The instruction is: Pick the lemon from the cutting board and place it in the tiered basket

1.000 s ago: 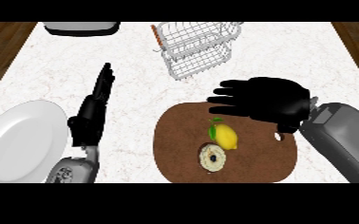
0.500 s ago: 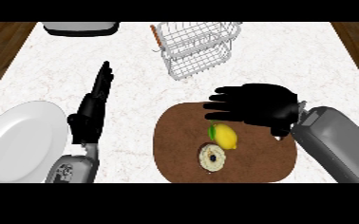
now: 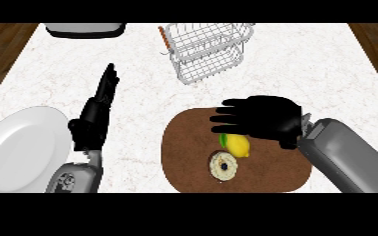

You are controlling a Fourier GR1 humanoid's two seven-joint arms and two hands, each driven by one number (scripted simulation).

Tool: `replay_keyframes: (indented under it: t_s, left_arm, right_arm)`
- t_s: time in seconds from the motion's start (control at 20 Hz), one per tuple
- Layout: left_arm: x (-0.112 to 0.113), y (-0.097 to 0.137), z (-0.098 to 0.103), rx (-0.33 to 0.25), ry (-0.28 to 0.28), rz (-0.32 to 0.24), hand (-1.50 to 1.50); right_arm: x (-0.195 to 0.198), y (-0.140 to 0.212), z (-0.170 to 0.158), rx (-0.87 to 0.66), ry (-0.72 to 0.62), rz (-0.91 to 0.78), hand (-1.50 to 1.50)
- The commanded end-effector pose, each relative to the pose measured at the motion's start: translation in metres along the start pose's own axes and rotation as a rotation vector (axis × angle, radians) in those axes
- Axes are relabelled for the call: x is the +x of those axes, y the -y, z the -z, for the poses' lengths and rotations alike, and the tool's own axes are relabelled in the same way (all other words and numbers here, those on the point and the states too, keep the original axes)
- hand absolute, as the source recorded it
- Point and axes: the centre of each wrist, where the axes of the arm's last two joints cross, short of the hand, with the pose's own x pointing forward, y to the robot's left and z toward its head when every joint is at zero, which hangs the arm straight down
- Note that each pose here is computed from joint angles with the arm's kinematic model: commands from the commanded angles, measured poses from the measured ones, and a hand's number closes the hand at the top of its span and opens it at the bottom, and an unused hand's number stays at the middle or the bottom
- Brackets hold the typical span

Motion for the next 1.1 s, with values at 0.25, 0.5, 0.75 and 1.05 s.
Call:
replay_keyframes:
  t_s: [0.25, 0.5, 0.75, 1.05]
  left_arm:
    - [-0.003, 0.011, -0.012, 0.006, 0.011, 0.013, 0.0]
    - [0.002, 0.016, -0.014, -0.004, 0.01, -0.001, 0.0]
    - [0.0, 0.003, -0.006, 0.008, 0.002, -0.003, 0.0]
    - [0.0, -0.001, -0.006, 0.014, -0.002, 0.006, 0.0]
  right_arm:
    - [-0.006, -0.005, 0.012, 0.077, 0.028, 0.037, -1.5]
    - [-0.001, -0.022, 0.017, 0.048, 0.039, 0.051, -1.5]
    - [0.003, -0.023, 0.036, 0.053, 0.032, 0.068, -1.5]
    - [0.015, -0.041, 0.04, 0.073, 0.064, 0.102, -1.5]
